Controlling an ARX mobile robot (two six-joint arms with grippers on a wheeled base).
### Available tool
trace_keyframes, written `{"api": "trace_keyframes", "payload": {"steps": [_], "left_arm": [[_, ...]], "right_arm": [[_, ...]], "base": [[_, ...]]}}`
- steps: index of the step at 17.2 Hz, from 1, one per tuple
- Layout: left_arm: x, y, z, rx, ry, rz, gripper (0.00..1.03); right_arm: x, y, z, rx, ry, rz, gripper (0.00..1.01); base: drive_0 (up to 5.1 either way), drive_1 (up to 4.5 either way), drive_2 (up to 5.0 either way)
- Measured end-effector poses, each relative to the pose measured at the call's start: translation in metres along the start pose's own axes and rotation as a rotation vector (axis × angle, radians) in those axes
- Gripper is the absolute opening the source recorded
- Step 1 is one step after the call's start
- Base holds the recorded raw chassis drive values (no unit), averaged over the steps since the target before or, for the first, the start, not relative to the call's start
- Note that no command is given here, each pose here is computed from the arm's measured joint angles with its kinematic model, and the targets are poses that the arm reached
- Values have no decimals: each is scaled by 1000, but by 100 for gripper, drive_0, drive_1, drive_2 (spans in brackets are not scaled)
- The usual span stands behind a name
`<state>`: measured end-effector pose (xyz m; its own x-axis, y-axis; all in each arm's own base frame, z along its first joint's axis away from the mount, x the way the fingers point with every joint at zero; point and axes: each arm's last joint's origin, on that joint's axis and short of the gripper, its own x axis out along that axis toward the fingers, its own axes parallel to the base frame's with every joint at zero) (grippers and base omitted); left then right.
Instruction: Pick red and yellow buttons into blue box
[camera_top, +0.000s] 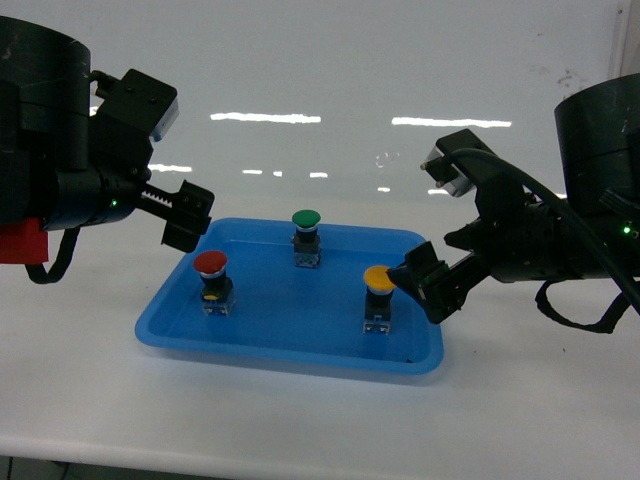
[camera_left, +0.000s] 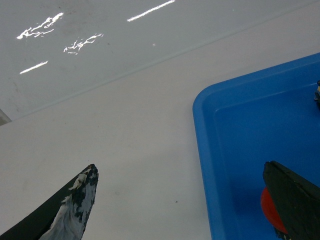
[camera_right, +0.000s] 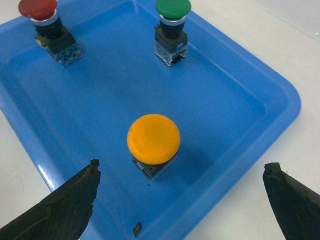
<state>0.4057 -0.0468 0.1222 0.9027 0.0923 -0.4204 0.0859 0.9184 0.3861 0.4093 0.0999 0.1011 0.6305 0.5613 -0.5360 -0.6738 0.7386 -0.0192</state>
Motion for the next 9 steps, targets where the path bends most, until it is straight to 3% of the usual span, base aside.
{"api": "trace_keyframes", "payload": {"steps": [2,5,6,9], "left_arm": [[0,0,0,0,0,0,98],[0,0,0,0,0,0,98],[0,0,0,0,0,0,98],[0,0,0,0,-1,1,98]], "right_arm": [[9,-1,1,-1,3,48,98],[15,-1,7,-11,-15,73,98],[17,5,9,5,-24,122,98],[24,11,5,2,-17,137,98]], "base": [[0,0,0],[0,0,0],[0,0,0],[0,0,0]]}}
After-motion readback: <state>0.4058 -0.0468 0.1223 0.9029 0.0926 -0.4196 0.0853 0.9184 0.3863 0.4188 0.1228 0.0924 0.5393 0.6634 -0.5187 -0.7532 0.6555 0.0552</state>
